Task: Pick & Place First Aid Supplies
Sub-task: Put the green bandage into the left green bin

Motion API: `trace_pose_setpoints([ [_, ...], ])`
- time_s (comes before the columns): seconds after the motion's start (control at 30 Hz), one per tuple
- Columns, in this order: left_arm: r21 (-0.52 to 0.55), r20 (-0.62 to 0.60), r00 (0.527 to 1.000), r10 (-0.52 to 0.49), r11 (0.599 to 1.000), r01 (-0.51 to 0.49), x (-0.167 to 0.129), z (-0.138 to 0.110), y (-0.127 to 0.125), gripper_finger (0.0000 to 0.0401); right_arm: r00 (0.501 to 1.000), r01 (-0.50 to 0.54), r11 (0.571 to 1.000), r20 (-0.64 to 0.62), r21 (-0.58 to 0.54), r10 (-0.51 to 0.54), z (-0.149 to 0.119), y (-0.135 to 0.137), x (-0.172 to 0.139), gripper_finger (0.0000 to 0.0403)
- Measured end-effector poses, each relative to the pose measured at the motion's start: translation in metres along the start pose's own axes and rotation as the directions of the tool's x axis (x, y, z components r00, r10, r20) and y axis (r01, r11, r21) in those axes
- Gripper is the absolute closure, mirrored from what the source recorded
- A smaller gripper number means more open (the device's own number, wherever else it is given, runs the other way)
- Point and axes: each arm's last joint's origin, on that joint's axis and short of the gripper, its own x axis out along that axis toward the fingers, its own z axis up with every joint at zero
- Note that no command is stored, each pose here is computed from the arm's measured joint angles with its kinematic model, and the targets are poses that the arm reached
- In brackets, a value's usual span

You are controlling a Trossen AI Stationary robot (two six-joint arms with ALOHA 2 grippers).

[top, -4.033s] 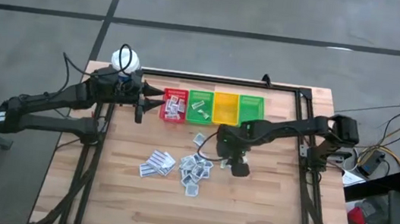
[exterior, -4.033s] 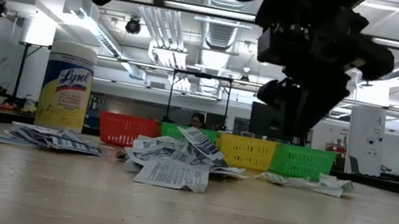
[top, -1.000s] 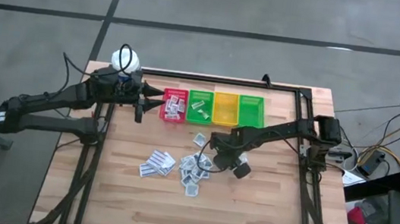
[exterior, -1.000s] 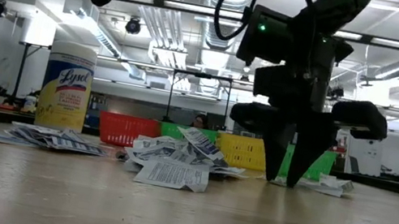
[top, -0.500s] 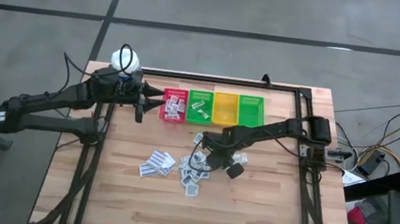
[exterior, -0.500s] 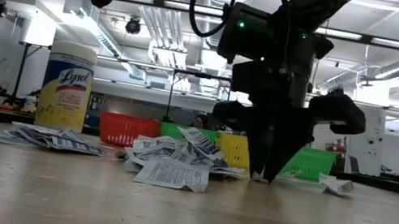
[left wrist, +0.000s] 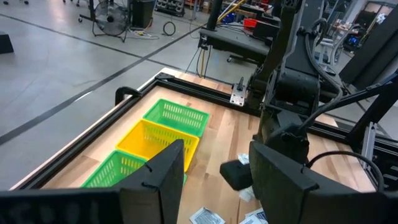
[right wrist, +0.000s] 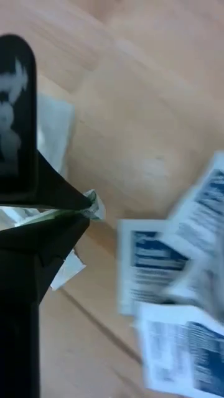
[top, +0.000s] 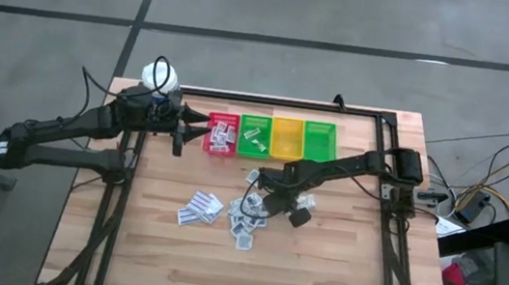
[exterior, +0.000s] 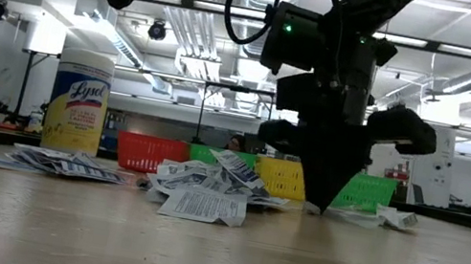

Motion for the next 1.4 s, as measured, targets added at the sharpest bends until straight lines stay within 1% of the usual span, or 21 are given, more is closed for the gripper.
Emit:
trace_pose_setpoints([
  [0.17,0.0,-0.002,1.0,0.0,1.0,0.0,0.001,0.0,0.0,0.0227,1.0,-0.002,1.0,-0.002,0.031,0.002,-0.002,0.004,-0.014,0.0392],
  [0.47,0.0,-0.003,1.0,0.0,1.0,0.0,0.001,0.0,0.0,0.0227,0.998,0.02,0.994,0.054,0.107,-0.026,0.0,0.007,-0.037,0.0394],
  [0.57,-0.001,-0.003,1.0,0.0,1.0,0.0,0.001,0.0,0.0,0.0227,0.996,0.011,0.991,0.084,0.133,-0.022,-0.002,0.006,-0.045,0.0394],
  [0.67,-0.001,-0.003,1.0,0.0,1.0,0.0,0.001,0.0,0.0,0.0227,0.988,-0.057,0.982,0.148,0.178,0.031,-0.007,-0.001,-0.053,0.0394],
  [0.77,-0.001,-0.003,1.0,0.0,1.0,0.0,0.001,0.0,0.0,0.0226,0.957,-0.193,0.954,0.259,0.229,0.132,-0.013,-0.01,-0.06,0.0394],
  [0.83,-0.001,-0.003,1.0,0.0,1.0,0.0,0.001,0.0,0.0,0.0227,0.908,-0.313,0.918,0.358,0.242,0.216,-0.018,-0.017,-0.065,0.0394],
  [0.87,-0.001,-0.003,1.0,0.0,1.0,0.0,0.001,0.0,0.0,0.0227,0.871,-0.385,0.892,0.412,0.237,0.267,-0.021,-0.02,-0.067,0.0394],
  [0.97,-0.001,-0.003,1.0,0.0,1.0,0.0,0.001,0.0,0.0,0.0227,0.734,-0.568,0.802,0.556,0.188,0.389,-0.028,-0.03,-0.076,0.0394],
  [1.07,-0.001,-0.003,1.0,0.0,1.0,0.0,0.001,0.0,0.0,0.0227,0.602,-0.684,0.718,0.654,0.127,0.458,-0.034,-0.038,-0.083,0.0394],
  [1.17,-0.001,-0.003,1.0,0.0,1.0,0.0,0.001,0.0,0.0,0.0227,0.49,-0.764,0.642,0.712,0.072,0.503,-0.04,-0.044,-0.089,0.0394],
  [1.3,-0.001,-0.003,1.0,0.0,1.0,0.0,0.001,0.0,0.0,0.0227,0.363,-0.825,0.565,0.749,-0.017,0.554,-0.043,-0.046,-0.094,0.0394],
  [1.33,-0.001,-0.003,1.0,0.0,1.0,0.0,0.001,0.0,0.0,0.0227,0.339,-0.834,0.551,0.754,-0.036,0.563,-0.043,-0.046,-0.095,0.0394],
  [1.4,0.0,-0.003,1.0,0.0,1.0,0.0,0.001,0.0,0.0,0.0227,0.33,-0.838,0.545,0.755,-0.043,0.567,-0.043,-0.046,-0.096,0.0394],
])
